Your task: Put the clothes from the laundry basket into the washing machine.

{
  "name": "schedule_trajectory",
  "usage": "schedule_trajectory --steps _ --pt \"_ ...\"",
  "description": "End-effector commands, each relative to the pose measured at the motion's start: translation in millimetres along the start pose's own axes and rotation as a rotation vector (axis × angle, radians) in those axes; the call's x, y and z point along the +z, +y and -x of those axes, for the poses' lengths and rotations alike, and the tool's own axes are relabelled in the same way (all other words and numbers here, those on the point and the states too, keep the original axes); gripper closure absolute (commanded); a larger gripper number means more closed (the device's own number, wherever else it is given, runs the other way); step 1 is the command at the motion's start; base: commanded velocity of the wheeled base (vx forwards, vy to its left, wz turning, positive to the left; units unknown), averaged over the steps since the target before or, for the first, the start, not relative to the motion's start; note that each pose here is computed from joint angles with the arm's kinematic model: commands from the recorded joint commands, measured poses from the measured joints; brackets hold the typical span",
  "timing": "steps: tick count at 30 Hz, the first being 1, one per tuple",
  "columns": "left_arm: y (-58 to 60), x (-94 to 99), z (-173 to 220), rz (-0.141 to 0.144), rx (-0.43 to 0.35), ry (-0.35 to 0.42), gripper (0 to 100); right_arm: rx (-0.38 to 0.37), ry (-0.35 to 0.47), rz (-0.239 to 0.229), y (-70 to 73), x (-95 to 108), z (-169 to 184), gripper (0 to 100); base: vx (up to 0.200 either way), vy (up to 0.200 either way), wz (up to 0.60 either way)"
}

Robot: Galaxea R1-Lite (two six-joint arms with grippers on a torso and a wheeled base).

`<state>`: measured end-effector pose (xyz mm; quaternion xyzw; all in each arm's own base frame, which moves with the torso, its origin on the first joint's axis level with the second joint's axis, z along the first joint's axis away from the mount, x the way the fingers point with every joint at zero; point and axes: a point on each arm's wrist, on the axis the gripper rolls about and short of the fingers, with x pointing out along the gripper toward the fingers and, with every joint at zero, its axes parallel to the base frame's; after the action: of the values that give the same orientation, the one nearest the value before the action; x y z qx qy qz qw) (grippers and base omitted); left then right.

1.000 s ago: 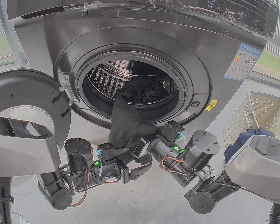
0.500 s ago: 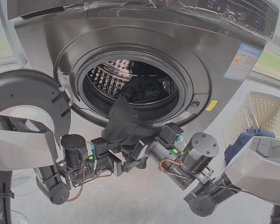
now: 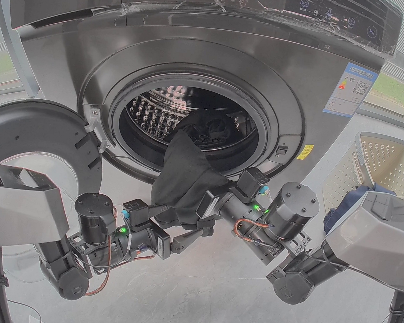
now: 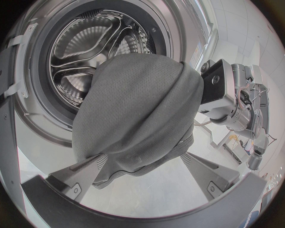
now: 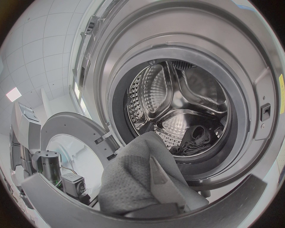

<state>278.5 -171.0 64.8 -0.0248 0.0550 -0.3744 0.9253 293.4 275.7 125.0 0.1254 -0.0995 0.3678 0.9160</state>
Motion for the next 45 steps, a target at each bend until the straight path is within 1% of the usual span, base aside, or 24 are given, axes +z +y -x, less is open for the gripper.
schedule_trajectory --steps 1,6,7,10,11,15,20,23,27,31,32,34,37,40,41,42,45 --pt "0.8 5.2 0.6 -0.005 0.004 -0.018 0 0.001 0.002 0.000 0.3 -1.0 -0.1 100 0.000 0.000 0.00" --pt "2.0 -1.0 -7.0 -0.002 0.001 -0.009 0 0.009 0.005 -0.005 4.5 -2.0 0.3 100 0.000 0.000 0.00" --pt "5.3 -6.3 -12.4 -0.001 0.006 -0.002 0 0.014 0.006 -0.004 6.3 -2.3 0.3 100 0.000 0.000 0.00" --pt "8.4 -9.6 -19.5 -0.002 0.010 -0.007 0 0.022 0.012 -0.008 9.3 -3.6 1.2 100 0.000 0.000 0.00" --pt "11.3 -10.7 -24.2 -0.003 0.015 -0.013 0 0.024 0.015 -0.009 10.3 -4.7 1.5 100 0.000 0.000 0.00" --pt "14.0 -11.7 -34.5 -0.005 0.010 -0.032 0 0.041 0.020 -0.014 17.6 -6.0 2.1 100 0.000 0.000 0.00" --pt "18.2 -16.9 -44.9 -0.003 0.014 -0.040 0 0.052 0.029 -0.022 22.8 -7.1 4.7 100 0.000 0.000 0.00" --pt "23.6 -13.0 -50.4 -0.002 0.024 -0.068 0 0.052 0.037 -0.023 23.2 -7.9 6.9 100 0.000 0.000 0.00" --pt "26.7 -7.5 -53.9 0.002 0.054 -0.097 0 0.049 0.045 -0.024 22.2 -9.5 7.9 100 0.000 0.000 0.00" --pt "27.0 -6.1 -53.2 0.005 0.078 -0.103 0 0.051 0.045 -0.024 22.8 -10.0 7.7 100 0.000 0.000 0.00" --pt "27.0 -6.1 -53.2 0.006 0.080 -0.103 100 0.052 0.047 -0.025 23.4 -10.3 8.0 100 0.000 0.000 0.00" --pt "27.2 -6.0 -53.8 0.005 0.081 -0.104 100 0.050 0.046 -0.027 24.5 -10.5 8.1 100 0.000 0.000 0.00" --pt "29.4 -2.7 -55.6 0.014 0.090 -0.122 100 0.039 0.045 -0.043 23.7 -9.3 8.9 100 0.000 0.000 0.00" --pt "32.0 2.9 -55.4 0.030 0.114 -0.144 100 0.026 0.052 -0.043 19.3 -8.8 11.4 100 0.000 0.000 0.00" --pt "36.3 8.4 -53.7 0.034 0.129 -0.163 100 0.020 0.051 -0.043 17.0 -7.7 11.8 100 0.000 0.000 0.00" --pt "37.4 12.0 -52.0 0.037 0.132 -0.171 100 0.014 0.053 -0.041 14.5 -7.9 12.2 100 0.000 0.000 0.00" --pt "37.9 21.6 -45.7 0.035 0.136 -0.189 100 -0.004 0.059 -0.038 7.6 -8.8 13.3 100 0.000 0.000 0.00"
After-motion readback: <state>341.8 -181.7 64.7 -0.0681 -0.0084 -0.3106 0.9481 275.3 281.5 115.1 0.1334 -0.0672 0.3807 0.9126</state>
